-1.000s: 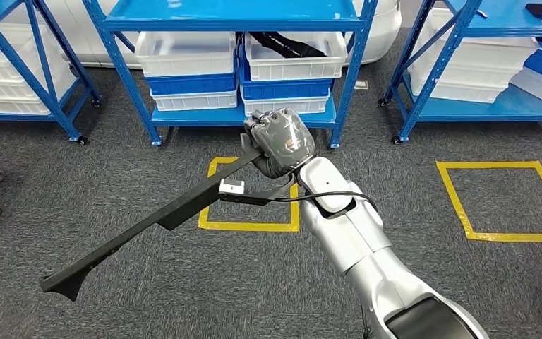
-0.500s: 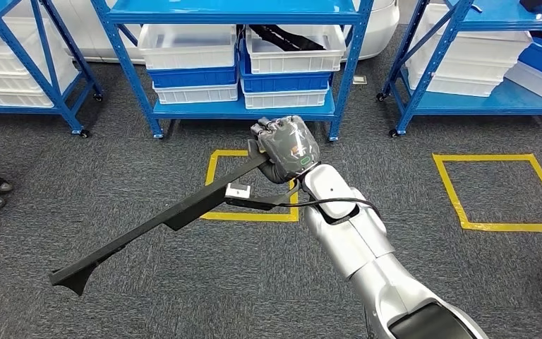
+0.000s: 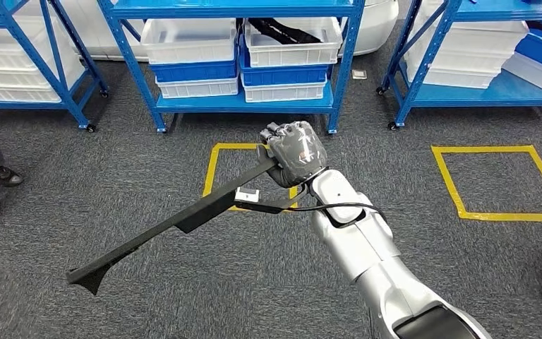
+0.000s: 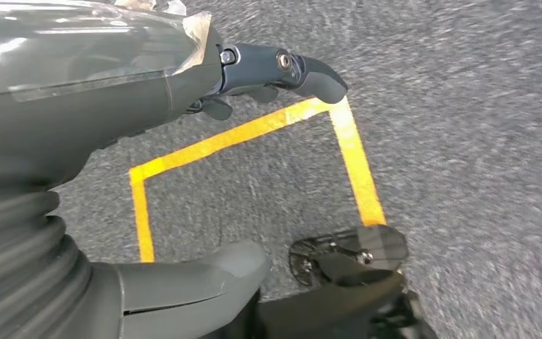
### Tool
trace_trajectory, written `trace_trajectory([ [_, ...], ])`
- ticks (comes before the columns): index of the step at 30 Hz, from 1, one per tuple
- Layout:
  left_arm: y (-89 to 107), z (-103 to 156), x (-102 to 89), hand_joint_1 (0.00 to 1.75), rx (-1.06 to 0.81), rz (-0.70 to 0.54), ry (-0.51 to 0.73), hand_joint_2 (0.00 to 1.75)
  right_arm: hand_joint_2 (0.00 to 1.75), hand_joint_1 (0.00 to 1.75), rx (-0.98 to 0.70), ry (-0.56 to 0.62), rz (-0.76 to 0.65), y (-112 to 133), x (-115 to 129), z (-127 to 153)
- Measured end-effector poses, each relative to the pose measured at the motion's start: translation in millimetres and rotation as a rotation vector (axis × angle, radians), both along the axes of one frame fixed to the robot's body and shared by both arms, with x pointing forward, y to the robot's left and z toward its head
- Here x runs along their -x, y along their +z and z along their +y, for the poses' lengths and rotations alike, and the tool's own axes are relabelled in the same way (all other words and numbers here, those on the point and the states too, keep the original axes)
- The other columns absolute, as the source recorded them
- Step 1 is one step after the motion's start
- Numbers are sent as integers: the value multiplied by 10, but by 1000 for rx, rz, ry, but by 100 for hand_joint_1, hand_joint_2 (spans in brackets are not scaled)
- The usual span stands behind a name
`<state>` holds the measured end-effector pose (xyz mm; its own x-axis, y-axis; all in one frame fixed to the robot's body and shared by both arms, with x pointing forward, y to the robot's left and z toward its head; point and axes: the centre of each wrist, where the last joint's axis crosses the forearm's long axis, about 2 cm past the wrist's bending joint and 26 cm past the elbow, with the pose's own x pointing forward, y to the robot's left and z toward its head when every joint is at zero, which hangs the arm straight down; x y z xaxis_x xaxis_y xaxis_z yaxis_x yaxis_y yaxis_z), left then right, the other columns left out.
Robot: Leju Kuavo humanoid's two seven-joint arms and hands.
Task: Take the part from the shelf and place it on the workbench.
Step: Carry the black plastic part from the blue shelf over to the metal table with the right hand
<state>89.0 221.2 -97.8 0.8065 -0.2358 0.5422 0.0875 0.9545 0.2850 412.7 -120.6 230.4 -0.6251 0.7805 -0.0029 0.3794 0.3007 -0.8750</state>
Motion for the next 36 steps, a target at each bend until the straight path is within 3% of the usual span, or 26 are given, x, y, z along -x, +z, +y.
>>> trace_trajectory([
  [18,32,1,-143,0,-13,-51,-39,175,0,175,13,-60,8,-189,-19,-296],
  [36,34,-21,-124,0,-30,-71,-26,175,0,175,8,-85,23,-310,61,-397],
])
